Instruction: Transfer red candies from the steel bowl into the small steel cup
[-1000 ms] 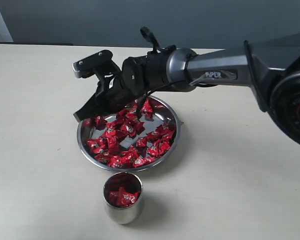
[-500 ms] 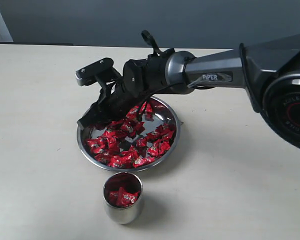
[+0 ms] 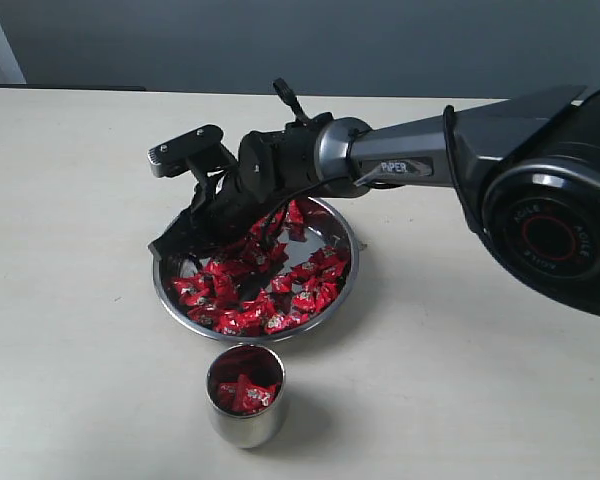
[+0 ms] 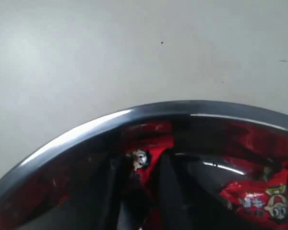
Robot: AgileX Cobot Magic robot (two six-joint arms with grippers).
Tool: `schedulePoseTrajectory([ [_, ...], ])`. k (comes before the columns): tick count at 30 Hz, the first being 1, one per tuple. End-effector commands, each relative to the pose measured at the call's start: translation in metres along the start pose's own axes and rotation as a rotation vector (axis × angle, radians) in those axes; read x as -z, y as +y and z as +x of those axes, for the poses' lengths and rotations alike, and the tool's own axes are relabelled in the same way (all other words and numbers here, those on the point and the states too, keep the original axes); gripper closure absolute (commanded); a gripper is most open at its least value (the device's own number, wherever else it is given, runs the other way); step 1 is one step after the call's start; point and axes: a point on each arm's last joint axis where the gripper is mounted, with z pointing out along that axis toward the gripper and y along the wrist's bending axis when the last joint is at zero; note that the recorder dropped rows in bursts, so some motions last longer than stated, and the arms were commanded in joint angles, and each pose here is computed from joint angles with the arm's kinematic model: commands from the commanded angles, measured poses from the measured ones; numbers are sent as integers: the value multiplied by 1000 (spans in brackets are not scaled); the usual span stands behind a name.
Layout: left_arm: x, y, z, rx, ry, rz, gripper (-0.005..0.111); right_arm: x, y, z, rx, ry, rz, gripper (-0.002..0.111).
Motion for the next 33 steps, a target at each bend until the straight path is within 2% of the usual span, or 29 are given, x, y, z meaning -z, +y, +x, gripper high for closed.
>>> schedulePoseTrajectory([
  [1, 0, 0, 1, 5, -3, 2, 106, 7, -1, -5, 3, 7, -8, 109],
  [6, 0, 0, 1, 5, -3, 2, 106, 31, 4, -19, 22, -12, -17, 109],
  [11, 0, 0, 1, 5, -3, 2, 106, 81, 15, -34, 44, 25, -62, 109],
  [16, 0, 0, 1, 5, -3, 2, 106, 130, 25, -32, 69, 116, -112, 109],
  [23, 0, 0, 1, 5, -3, 2, 106, 192, 34, 0, 76, 155, -126, 109],
  [27, 0, 0, 1, 5, -3, 2, 106, 208, 38, 30, 32, 199, -159, 109],
  [33, 0, 0, 1, 5, -3, 2, 106, 206, 42, 63, 10, 242, -224, 109],
])
